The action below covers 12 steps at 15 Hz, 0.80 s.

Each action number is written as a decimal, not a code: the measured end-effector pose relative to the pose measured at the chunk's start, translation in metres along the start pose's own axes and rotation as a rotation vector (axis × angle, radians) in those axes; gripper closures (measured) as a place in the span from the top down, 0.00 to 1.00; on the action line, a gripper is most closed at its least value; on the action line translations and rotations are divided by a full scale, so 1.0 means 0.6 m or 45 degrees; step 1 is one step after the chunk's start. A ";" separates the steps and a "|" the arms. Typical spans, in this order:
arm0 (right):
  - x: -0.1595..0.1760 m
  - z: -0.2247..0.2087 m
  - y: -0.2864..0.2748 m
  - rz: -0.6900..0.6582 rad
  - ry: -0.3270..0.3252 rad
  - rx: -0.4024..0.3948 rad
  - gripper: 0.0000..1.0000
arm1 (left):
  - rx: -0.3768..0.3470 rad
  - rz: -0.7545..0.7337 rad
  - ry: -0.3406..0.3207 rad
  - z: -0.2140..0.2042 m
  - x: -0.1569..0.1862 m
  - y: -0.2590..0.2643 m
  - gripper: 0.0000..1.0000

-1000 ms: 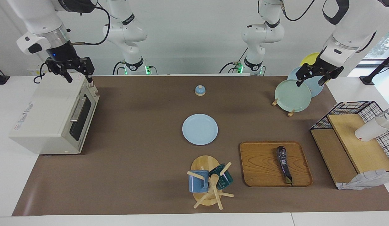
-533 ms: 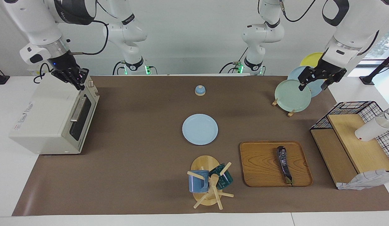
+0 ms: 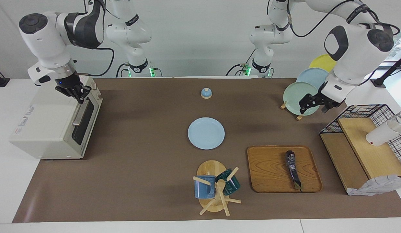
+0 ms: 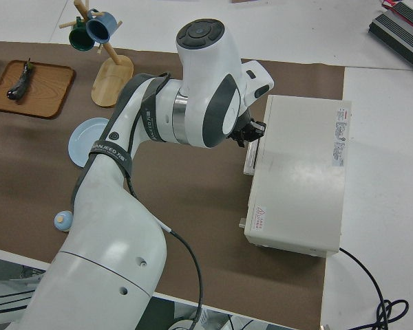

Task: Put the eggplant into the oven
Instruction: 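Reach the left gripper down to the eggplant on the wooden tray and grasp it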

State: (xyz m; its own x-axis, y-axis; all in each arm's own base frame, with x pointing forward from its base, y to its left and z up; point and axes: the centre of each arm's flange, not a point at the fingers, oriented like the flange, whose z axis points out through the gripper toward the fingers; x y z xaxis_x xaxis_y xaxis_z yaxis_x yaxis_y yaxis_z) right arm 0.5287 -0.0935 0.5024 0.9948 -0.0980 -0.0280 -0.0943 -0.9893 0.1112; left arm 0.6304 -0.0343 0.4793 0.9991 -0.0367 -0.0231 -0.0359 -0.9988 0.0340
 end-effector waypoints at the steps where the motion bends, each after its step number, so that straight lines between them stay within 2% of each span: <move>1: 0.004 0.010 -0.001 -0.001 -0.007 -0.001 0.01 | 0.000 0.002 0.007 0.023 0.012 0.002 1.00; 6: 0.012 0.058 -0.003 -0.004 0.014 -0.001 0.01 | 0.007 0.067 -0.022 0.143 0.069 0.061 1.00; 10: 0.010 0.059 -0.006 -0.005 0.024 0.000 0.01 | 0.027 0.084 0.018 0.228 0.118 0.069 1.00; 12: 0.009 0.061 -0.015 0.021 0.030 0.001 0.01 | 0.038 0.083 0.053 0.248 0.129 0.060 1.00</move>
State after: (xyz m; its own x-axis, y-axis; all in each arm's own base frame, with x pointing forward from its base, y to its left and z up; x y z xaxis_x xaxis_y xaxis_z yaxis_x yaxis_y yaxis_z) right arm 0.5335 -0.0888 0.4650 0.9938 -0.1114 -0.0028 -0.1104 -0.9877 0.1108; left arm 0.7028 -0.0781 0.3303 0.9947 -0.1006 0.0194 -0.1007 -0.9949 0.0045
